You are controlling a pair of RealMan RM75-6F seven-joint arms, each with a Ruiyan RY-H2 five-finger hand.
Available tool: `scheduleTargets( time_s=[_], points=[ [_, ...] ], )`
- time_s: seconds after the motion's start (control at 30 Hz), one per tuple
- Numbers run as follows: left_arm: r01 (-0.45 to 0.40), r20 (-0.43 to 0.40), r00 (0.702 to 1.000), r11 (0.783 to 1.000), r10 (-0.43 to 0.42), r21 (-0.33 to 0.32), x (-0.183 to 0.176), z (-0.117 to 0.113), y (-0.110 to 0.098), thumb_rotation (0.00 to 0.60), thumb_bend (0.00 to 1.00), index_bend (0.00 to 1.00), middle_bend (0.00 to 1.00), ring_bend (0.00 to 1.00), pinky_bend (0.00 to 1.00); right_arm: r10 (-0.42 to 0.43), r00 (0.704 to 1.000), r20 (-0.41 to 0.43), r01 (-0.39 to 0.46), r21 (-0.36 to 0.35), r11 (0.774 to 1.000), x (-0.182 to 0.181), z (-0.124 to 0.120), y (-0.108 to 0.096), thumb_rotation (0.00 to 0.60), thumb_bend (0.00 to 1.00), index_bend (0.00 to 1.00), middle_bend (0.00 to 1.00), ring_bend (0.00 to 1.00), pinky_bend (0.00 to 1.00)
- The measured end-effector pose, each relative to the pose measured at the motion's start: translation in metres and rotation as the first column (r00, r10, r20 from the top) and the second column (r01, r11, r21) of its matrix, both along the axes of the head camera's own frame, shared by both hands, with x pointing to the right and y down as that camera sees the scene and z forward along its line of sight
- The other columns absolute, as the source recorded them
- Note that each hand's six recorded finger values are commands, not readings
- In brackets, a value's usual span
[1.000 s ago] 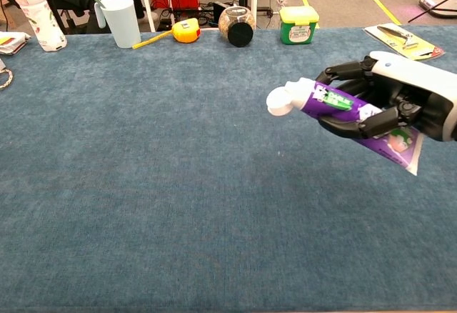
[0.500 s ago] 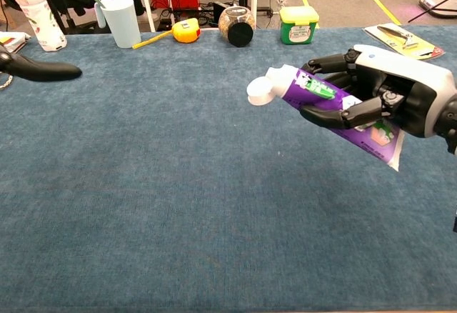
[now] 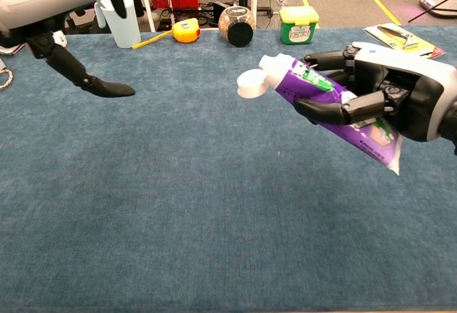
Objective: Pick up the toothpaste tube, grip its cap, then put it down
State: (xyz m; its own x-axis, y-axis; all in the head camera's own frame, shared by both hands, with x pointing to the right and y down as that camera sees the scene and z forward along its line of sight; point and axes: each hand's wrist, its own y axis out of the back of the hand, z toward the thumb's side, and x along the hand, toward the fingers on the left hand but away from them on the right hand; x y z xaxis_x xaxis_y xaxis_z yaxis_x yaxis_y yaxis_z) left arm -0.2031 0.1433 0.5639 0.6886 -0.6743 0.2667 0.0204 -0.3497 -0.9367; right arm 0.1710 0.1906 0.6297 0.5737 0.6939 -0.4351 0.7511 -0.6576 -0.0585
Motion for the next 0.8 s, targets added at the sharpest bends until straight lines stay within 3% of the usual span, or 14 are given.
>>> scheduleTargets(
  time_s=[0.8],
  points=[
    [0.014, -0.120, 0.993, 0.998, -0.021, -0.057, 0.042, 0.019, -0.006, 0.533, 0.16, 0.00, 0.01, 0.00, 0.27, -0.016, 0.994, 0.108, 0.024, -0.068, 0.997, -0.036, -0.015, -0.004, 0.600, 0.52, 0.86, 0.96, 1.00, 1.00]
  ],
)
